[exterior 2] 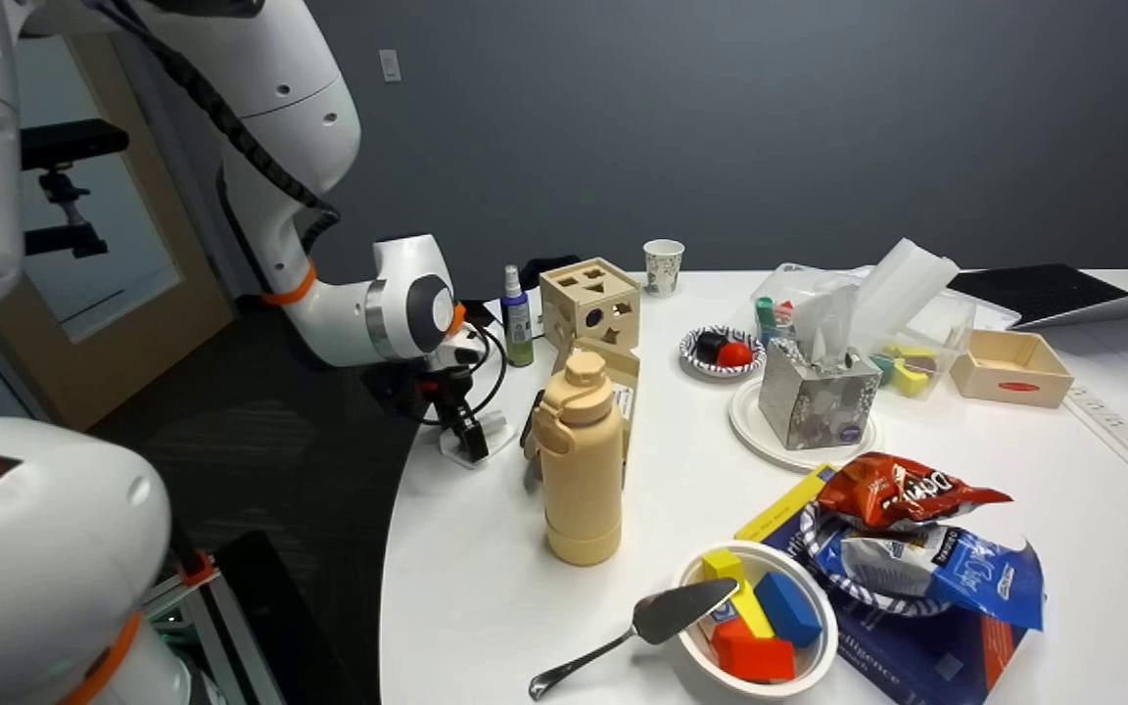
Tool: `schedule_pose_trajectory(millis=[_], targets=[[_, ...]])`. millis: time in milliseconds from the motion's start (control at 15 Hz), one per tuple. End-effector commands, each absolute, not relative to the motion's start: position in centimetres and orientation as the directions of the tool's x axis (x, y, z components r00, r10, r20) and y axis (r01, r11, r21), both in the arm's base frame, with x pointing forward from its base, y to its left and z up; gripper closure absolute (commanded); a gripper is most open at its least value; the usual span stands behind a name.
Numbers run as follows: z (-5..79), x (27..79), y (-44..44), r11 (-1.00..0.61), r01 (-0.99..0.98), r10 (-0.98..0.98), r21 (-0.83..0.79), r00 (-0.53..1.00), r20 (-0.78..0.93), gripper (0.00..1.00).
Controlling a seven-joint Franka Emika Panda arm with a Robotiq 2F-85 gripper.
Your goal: Use the white napkin to wipe the table.
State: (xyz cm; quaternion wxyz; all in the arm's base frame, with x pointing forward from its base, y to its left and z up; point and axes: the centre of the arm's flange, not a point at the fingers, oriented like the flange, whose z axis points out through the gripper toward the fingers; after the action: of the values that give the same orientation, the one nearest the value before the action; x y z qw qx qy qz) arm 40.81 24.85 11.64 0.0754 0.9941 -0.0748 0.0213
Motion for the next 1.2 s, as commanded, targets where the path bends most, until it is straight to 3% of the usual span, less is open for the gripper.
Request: schedule_pose_trajectory(millis=[0,400,1133], targets=[[12.4,37.4,22.3,-0.964,-0.228,-0.226,0.138,0.974,0.032,1.0],[12.0,37.9,23.9,-0.987,-0.154,-0.15,0.04,0.985,0.091,1.0],[11.0,45.2,31.3,-0.996,0.053,0.04,-0.073,0.985,0.17,1.0]])
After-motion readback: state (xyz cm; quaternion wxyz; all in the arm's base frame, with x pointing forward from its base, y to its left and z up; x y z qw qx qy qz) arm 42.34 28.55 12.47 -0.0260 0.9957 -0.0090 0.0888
